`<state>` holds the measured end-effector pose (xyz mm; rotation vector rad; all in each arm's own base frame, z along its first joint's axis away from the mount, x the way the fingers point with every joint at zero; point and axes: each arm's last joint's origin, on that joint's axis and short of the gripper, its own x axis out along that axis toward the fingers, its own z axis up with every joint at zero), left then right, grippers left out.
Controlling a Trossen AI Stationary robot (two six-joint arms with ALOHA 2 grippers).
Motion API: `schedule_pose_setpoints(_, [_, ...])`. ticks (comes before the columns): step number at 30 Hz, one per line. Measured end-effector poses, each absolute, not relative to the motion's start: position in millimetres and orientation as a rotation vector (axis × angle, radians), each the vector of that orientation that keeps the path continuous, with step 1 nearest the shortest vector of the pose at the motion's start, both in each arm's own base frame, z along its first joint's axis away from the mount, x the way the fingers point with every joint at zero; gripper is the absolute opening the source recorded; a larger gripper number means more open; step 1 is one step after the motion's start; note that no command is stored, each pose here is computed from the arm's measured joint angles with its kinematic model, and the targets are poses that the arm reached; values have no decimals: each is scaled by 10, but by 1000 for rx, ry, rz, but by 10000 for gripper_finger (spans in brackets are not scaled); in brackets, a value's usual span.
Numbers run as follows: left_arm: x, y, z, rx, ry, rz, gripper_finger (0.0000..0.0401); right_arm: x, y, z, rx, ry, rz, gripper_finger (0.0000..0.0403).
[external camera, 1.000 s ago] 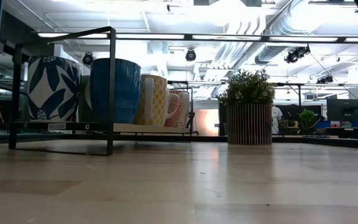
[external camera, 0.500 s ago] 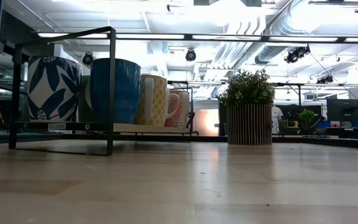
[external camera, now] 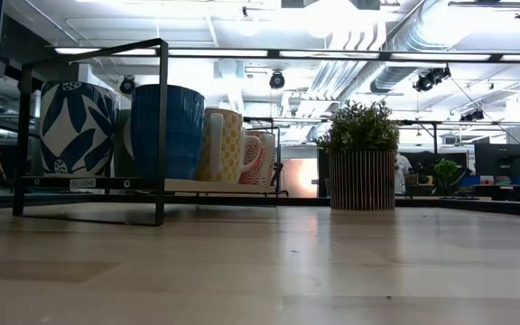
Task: Place coffee mugs
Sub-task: Return to Home Position
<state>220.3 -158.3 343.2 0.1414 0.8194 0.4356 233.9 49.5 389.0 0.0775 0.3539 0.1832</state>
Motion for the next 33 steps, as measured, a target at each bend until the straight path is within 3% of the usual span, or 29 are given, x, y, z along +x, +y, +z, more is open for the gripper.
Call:
schedule_pose_setpoints(9, [2204, -1584, 3432, 139, 818, 435, 7, 1956, 571, 3507, 120, 176, 243, 94])
schedule_pose_setpoints(15, [2206, -1586, 3433, 136, 816, 435, 7, 1907, 589, 3118, -8, 202, 247, 94])
schedule_pose_setpoints(33, [2227, -1604, 3442, 110, 795, 427, 7, 1308, 274, 2186, 35, 57, 104, 94])
